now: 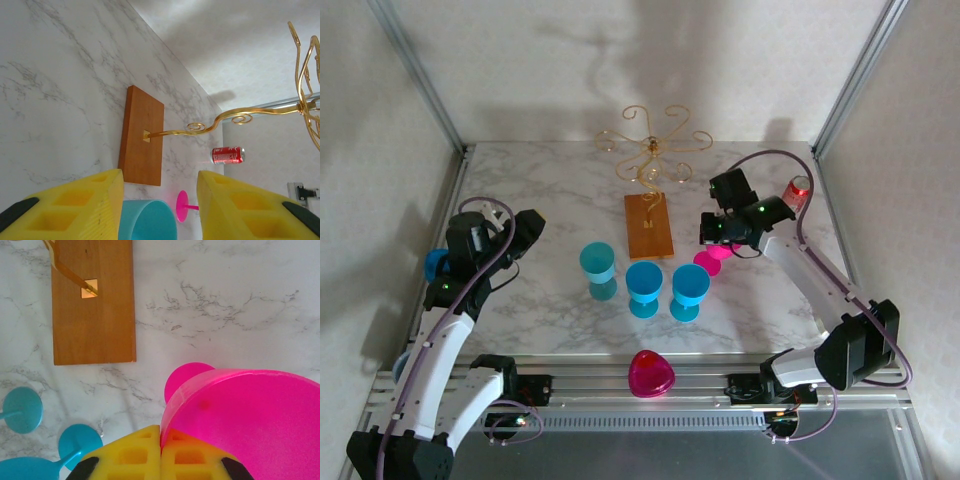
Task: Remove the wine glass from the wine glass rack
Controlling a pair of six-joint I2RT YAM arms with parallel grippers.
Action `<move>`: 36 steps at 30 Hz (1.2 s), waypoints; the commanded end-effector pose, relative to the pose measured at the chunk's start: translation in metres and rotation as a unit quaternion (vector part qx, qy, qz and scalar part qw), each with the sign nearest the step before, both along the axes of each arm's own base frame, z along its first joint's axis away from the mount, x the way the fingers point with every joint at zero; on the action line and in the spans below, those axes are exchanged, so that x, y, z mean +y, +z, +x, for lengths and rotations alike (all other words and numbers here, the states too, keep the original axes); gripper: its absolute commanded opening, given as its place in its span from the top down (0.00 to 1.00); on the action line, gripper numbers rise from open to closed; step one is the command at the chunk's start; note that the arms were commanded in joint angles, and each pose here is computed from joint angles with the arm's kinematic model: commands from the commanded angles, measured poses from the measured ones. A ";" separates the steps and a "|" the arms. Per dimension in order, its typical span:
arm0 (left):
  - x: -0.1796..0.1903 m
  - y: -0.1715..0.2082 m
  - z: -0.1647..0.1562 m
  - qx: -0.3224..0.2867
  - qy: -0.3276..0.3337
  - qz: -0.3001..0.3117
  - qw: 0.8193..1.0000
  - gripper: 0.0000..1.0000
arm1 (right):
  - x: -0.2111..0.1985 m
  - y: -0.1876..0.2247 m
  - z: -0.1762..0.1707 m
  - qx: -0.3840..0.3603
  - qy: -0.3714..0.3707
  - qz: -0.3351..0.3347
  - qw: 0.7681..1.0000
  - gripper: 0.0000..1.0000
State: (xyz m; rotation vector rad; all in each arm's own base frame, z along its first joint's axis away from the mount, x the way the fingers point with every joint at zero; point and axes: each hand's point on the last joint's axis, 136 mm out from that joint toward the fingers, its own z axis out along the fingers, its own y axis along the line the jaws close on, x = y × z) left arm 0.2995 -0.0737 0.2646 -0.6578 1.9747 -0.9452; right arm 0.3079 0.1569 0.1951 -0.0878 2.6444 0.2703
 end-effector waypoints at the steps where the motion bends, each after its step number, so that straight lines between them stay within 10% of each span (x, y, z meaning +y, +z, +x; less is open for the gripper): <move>1: 0.003 0.000 0.002 -0.009 0.006 0.009 1.000 0.58 | -0.004 -0.009 0.004 0.003 -0.016 -0.004 1.000 1.00; 36: 0.004 -0.004 0.002 -0.004 0.005 0.014 1.000 0.58 | 0.000 -0.030 0.005 0.024 -0.021 -0.001 0.999 0.89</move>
